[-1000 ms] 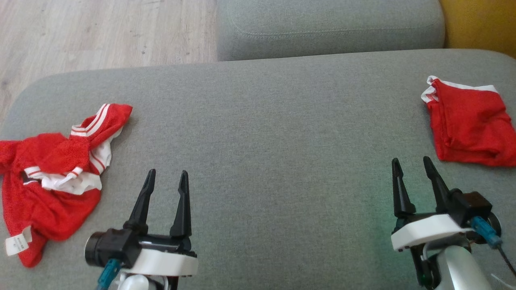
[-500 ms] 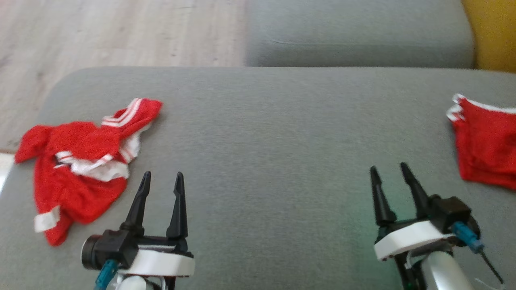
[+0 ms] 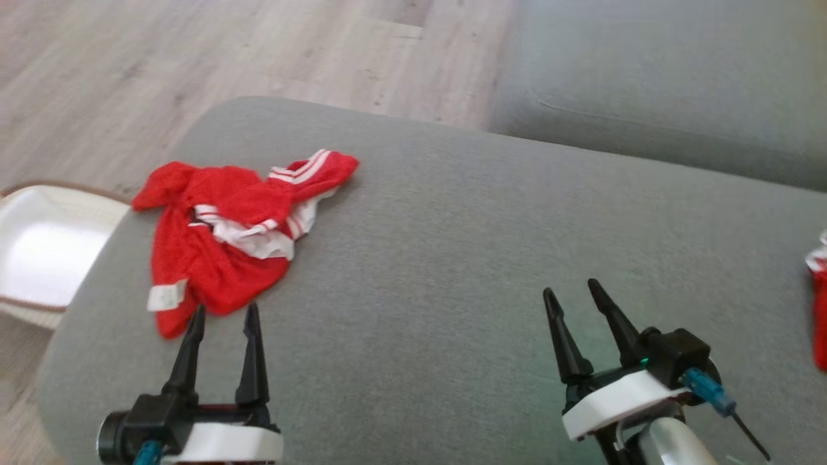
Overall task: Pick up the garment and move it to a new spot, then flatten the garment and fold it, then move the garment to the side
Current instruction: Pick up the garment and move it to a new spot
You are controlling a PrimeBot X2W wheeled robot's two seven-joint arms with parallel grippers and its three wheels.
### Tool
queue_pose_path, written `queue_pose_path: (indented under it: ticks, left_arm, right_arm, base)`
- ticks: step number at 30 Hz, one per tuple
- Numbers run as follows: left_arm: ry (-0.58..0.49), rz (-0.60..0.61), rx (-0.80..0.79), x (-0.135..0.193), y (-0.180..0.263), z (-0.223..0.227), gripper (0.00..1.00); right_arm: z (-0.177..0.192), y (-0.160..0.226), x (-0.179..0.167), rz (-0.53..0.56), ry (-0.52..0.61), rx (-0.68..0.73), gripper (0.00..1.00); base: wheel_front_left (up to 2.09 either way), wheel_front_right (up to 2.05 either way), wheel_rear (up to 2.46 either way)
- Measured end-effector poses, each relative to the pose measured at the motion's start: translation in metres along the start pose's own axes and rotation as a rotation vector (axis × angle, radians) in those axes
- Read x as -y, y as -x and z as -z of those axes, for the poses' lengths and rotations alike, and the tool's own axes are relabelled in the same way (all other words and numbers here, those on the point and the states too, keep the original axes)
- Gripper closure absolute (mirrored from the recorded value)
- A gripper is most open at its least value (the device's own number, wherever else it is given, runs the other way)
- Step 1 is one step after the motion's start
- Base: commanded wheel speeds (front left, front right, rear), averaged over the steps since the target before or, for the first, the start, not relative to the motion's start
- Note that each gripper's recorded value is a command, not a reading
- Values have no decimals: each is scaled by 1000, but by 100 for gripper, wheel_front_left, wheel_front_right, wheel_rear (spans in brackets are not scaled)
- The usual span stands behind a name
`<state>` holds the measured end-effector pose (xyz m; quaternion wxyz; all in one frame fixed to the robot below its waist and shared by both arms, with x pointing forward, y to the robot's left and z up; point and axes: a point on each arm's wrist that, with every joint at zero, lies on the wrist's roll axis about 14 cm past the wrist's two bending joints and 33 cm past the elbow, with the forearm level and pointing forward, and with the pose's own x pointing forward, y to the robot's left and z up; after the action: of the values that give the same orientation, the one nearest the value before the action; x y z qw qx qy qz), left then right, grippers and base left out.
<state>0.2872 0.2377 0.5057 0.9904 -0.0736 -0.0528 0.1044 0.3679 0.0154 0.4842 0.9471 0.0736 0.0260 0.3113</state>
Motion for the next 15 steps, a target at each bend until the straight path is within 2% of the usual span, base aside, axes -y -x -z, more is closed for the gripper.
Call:
queue_pose_path:
  ticks: [9, 15]
  left_arm:
    - [-6, -121, 17, -37, 27, -4, 0]
    - [-8, -133, 27, -41, 28, -7, 0]
  right_arm:
    - [-1, -12, -37, -115, 4, -6, 0]
    - [3, -12, -40, -125, 1, -16, 0]
  base:
    - [0, 0, 0]
    - [0, 0, 0]
